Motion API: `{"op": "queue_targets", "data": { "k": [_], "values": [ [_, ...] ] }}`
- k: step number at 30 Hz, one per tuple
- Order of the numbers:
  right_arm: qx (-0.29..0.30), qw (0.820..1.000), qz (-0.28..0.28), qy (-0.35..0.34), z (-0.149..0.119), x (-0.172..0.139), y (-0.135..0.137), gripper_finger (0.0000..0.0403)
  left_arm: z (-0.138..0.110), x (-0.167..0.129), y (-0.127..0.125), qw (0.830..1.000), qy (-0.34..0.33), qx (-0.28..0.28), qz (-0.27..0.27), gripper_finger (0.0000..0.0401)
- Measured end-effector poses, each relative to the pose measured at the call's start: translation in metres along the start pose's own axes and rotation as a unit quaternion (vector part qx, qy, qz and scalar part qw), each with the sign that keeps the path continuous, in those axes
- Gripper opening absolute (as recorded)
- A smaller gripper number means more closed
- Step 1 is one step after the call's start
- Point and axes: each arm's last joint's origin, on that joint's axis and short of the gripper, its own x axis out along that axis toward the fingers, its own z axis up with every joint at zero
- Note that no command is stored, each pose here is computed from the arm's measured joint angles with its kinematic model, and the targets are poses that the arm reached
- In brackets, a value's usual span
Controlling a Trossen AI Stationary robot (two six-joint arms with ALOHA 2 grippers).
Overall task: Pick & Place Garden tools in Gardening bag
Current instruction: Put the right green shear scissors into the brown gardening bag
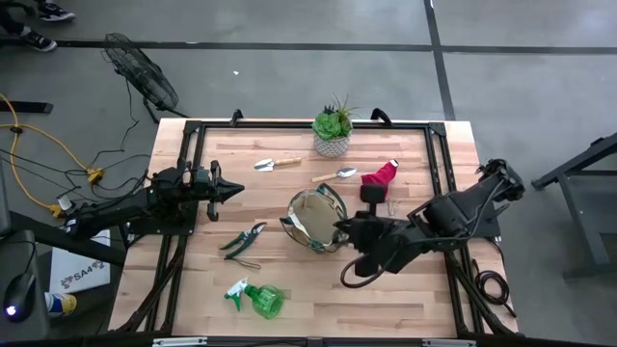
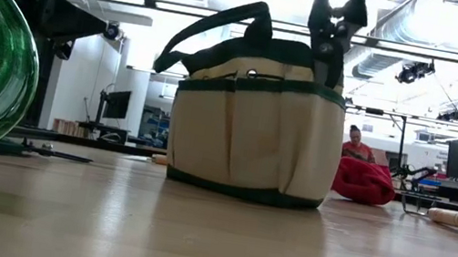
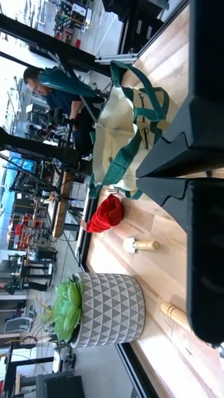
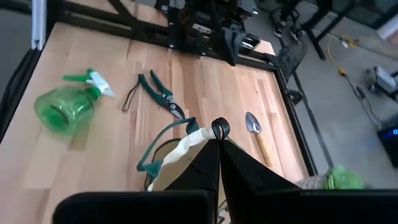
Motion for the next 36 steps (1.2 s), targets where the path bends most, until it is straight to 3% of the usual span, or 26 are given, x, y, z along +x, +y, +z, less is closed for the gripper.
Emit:
{"op": "queue_targets", "data": {
  "k": [10, 15, 23, 33, 36],
  "values": [
    [-0.098, 0.993, 0.063, -0.008, -0.001, 0.013, 0.004, 0.0003, 0.000, 0.000, 0.000, 1.000, 0.000, 0.000, 0.000, 0.0000],
    [-0.127, 0.990, 0.064, 0.002, -0.002, 0.016, 0.003, 0.0003, 0.000, 0.000, 0.000, 1.000, 0.000, 0.000, 0.000, 0.0000],
    [-0.018, 0.999, -0.015, 0.041, -0.011, 0.017, -0.005, 0.0003, 0.000, 0.000, 0.000, 1.000, 0.000, 0.000, 0.000, 0.0000],
    [0.143, 0.987, -0.034, 0.060, -0.016, 0.017, -0.007, 0.0003, 0.000, 0.000, 0.000, 1.000, 0.000, 0.000, 0.000, 0.0000],
    [0.167, 0.984, -0.036, 0.060, -0.016, 0.018, -0.007, 0.0003, 0.000, 0.000, 0.000, 1.000, 0.000, 0.000, 0.000, 0.0000]
  ]
}}
